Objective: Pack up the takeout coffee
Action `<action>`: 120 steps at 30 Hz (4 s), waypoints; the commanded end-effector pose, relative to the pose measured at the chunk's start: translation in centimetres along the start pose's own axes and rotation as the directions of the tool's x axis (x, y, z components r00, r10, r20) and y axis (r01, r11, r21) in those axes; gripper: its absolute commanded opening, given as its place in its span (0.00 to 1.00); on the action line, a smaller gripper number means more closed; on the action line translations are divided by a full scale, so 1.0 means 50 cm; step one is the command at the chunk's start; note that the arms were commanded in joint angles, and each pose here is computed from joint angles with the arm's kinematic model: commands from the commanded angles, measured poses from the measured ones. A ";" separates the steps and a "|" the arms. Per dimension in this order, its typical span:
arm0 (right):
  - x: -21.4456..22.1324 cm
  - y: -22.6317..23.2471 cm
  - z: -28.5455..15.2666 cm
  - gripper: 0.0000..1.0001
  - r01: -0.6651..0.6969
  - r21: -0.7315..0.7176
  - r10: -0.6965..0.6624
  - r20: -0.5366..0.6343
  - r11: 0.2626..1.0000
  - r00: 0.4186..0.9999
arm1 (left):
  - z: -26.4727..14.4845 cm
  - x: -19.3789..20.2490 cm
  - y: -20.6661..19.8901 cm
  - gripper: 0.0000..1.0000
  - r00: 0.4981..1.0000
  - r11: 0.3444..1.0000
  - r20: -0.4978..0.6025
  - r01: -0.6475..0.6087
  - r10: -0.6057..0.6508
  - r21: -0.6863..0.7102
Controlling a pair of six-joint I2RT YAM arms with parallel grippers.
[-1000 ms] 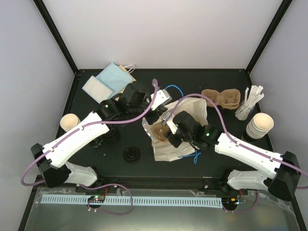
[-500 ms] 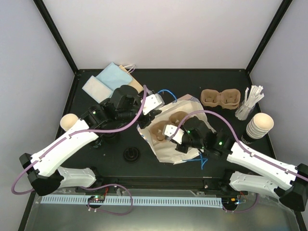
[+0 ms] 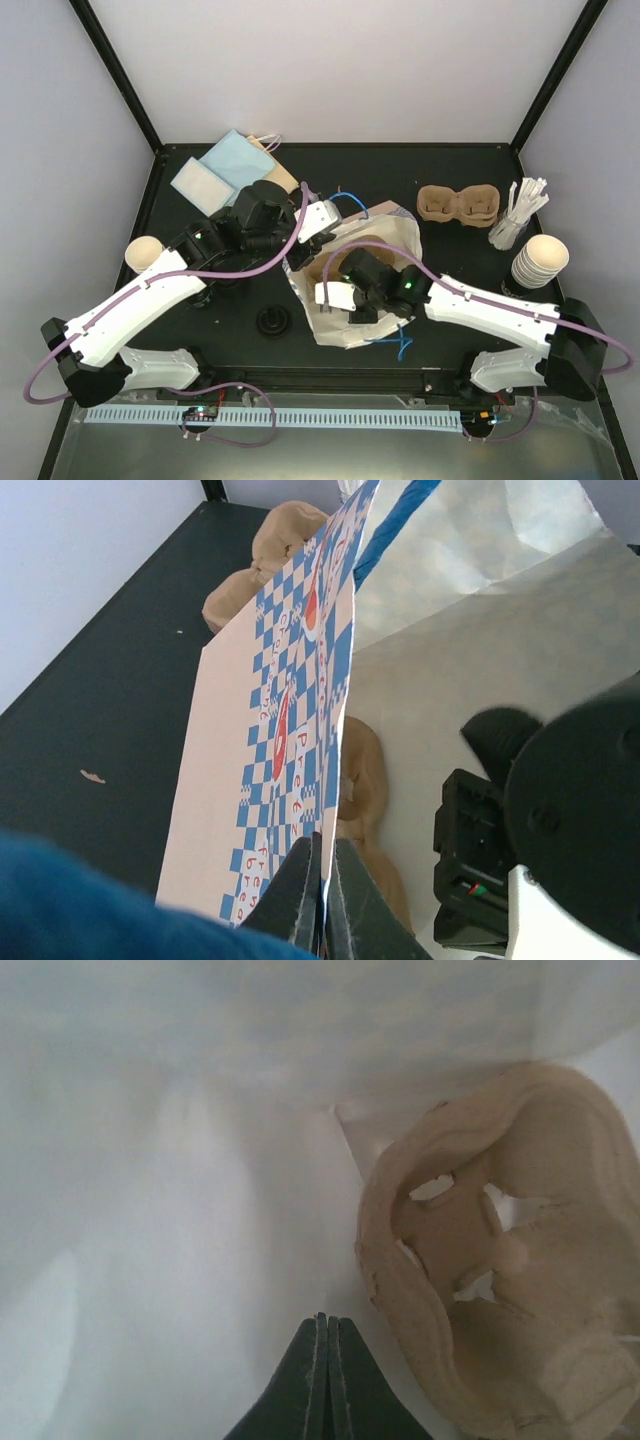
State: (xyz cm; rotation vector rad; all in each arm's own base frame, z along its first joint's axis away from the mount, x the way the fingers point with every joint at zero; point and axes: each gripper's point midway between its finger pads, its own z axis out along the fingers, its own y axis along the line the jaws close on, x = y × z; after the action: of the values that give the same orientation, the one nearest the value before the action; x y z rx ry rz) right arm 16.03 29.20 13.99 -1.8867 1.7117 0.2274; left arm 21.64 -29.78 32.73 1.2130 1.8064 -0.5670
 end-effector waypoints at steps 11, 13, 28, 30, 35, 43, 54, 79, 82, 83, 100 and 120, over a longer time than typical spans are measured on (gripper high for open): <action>0.058 -0.036 0.090 0.01 0.065 0.141 -0.031 -0.233 0.988 0.972 | -0.004 -0.011 -0.057 0.01 0.997 0.990 0.074 0.004 -0.014 0.138; 0.063 -0.039 0.100 0.01 0.059 0.149 -0.020 -0.254 0.987 0.967 | -0.003 -0.010 -0.063 0.02 0.997 0.988 0.073 0.010 -0.022 0.156; 0.047 -0.045 0.059 0.01 0.038 0.171 -0.001 -0.209 0.984 0.978 | -0.015 -0.005 -0.057 0.02 0.998 0.991 0.060 -0.007 -0.001 0.130; 0.041 -0.046 0.042 0.01 0.029 0.180 0.005 -0.185 0.983 0.983 | -0.015 -0.003 -0.057 0.01 0.998 0.992 0.057 -0.007 -0.001 0.130; 0.023 -0.050 0.011 0.01 0.015 0.204 0.010 -0.124 0.979 0.992 | -0.016 -0.003 -0.058 0.01 0.998 0.991 0.059 -0.012 0.005 0.130; -0.008 -0.048 -0.005 0.01 0.007 0.196 0.004 -0.056 0.980 0.998 | -0.023 -0.011 -0.054 0.01 0.997 0.993 0.067 -0.040 0.033 0.113; -0.015 0.034 0.024 0.01 0.154 0.116 -0.149 -0.053 0.981 0.987 | -0.036 -0.020 -0.048 0.01 0.990 0.989 0.083 -0.122 0.116 0.078; -0.022 0.029 0.044 0.01 0.151 0.251 -0.130 -0.098 0.956 0.987 | -0.029 0.014 -0.087 0.01 0.983 0.977 0.070 -0.176 0.168 0.123; -0.026 0.015 0.045 0.01 0.136 0.264 -0.114 -0.099 0.955 0.989 | -0.029 0.015 -0.096 0.02 0.983 0.975 0.071 -0.178 0.170 0.133; -0.027 0.011 0.048 0.01 0.132 0.264 -0.108 -0.103 0.955 0.989 | -0.029 0.015 -0.098 0.01 0.983 0.974 0.072 -0.180 0.171 0.136; 0.052 0.028 0.131 0.01 0.159 0.181 -0.110 -0.255 0.970 0.961 | -0.052 -0.013 -0.101 0.02 0.977 0.976 0.117 -0.191 0.178 0.110; 0.015 -0.026 0.096 0.01 0.180 0.291 -0.130 -0.182 0.939 0.975 | -0.034 0.010 -0.122 0.02 0.985 0.970 0.072 -0.168 0.158 0.174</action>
State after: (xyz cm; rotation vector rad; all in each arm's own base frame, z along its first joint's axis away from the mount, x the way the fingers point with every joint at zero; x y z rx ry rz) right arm 18.24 30.60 7.70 -1.8859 1.6444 -0.2786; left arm 15.72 -30.34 31.52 1.4470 1.6453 -0.6435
